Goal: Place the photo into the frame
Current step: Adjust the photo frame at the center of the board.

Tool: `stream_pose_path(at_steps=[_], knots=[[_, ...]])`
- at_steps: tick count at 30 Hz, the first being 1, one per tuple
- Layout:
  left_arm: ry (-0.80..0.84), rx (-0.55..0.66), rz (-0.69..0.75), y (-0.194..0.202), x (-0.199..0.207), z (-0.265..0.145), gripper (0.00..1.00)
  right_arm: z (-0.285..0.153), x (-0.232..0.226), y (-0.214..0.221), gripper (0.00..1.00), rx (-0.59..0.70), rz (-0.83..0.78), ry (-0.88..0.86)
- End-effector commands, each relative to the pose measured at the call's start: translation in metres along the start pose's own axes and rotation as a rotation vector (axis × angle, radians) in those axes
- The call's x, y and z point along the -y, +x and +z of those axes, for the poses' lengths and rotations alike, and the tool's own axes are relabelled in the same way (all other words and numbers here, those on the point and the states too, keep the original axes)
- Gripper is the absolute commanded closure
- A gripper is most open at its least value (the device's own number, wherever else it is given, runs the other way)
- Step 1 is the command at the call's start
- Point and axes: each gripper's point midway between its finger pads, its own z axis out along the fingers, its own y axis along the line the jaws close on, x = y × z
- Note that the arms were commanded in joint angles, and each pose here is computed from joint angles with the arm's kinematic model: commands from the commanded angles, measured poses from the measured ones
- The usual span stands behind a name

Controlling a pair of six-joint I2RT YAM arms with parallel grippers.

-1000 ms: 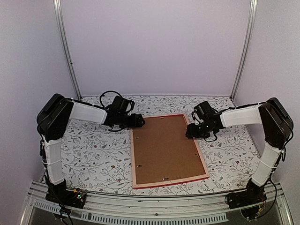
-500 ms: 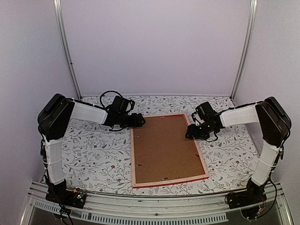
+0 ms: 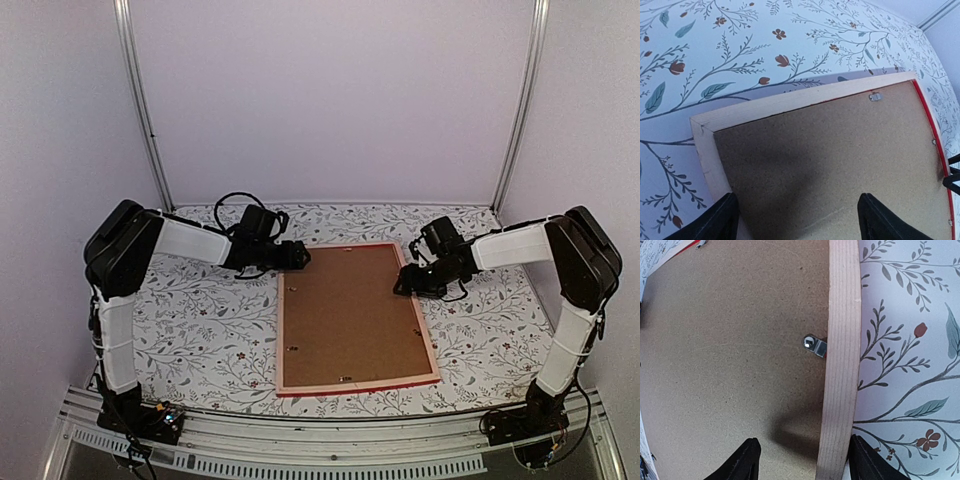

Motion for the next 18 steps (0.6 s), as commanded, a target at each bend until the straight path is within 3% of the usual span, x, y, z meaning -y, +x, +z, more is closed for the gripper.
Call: stream_pose_path(at_steps=[1,11,18], knots=[[0.220,-0.131,0.054,0.047,0.064,0.013,0.17,0.002,-0.067,-0.004,0.36,-0.004,-0.062,-0.296],[0.291,-0.133,0.080,0.051,0.084,0.014,0.18,0.002,-0.070,0.002,0.34,-0.027,-0.059,-0.326],[0.107,-0.068,0.085,0.037,0.054,-0.001,0.18,-0.004,-0.043,-0.008,0.36,0.029,-0.001,-0.178]])
